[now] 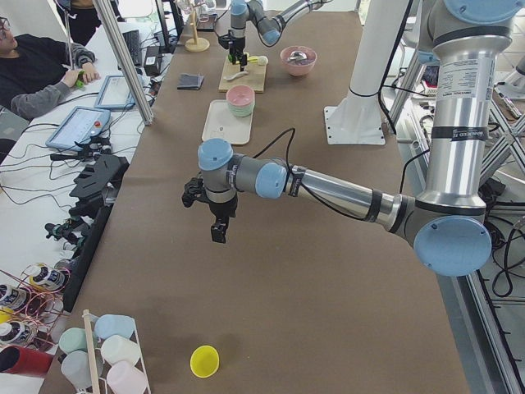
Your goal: Stack pink bowl on green and place spoon
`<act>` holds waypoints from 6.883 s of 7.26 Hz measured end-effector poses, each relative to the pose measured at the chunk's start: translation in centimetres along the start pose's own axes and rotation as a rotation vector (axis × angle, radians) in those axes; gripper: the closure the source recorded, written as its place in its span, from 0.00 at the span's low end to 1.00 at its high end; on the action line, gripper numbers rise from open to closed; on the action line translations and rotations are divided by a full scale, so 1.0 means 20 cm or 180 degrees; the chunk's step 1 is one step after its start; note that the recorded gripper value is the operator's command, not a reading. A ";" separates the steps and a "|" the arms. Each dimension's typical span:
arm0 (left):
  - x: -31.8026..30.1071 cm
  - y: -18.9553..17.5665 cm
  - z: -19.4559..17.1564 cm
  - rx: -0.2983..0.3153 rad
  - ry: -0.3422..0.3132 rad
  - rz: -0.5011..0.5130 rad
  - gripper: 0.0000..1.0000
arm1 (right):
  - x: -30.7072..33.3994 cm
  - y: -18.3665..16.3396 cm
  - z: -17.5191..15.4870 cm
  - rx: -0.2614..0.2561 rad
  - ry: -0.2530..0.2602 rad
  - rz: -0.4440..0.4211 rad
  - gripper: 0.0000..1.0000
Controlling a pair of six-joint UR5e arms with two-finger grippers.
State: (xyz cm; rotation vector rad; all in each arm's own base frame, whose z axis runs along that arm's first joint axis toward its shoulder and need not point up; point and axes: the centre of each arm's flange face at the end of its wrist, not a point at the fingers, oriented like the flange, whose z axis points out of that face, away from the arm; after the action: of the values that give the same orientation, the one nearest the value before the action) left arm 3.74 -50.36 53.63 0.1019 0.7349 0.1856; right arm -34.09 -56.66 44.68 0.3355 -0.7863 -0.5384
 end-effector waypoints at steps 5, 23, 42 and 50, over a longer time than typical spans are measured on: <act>0.00 0.00 0.00 0.0006 0.0001 0.0007 0.01 | -0.06 0.04 0.09 -0.0084 -0.0016 0.0000 0.37; 0.00 0.01 -0.01 0.0005 -0.0001 0.0003 0.01 | -1.43 -0.46 -0.47 -0.0043 0.0094 0.1603 1.00; -0.22 0.12 0.00 -0.0034 -0.0057 -0.0283 0.01 | -0.03 -0.40 -0.81 0.0026 0.0311 0.1330 0.00; -0.31 0.21 0.04 -0.0097 0.0133 -0.0468 0.01 | 1.28 1.08 -1.06 -0.0299 0.0492 0.1393 0.00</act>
State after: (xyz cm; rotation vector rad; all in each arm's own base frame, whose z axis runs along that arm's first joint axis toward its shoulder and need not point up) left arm -0.77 -47.49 58.82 0.0148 0.7777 0.0589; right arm 3.67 -51.86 55.68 0.1092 -0.6565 -0.1351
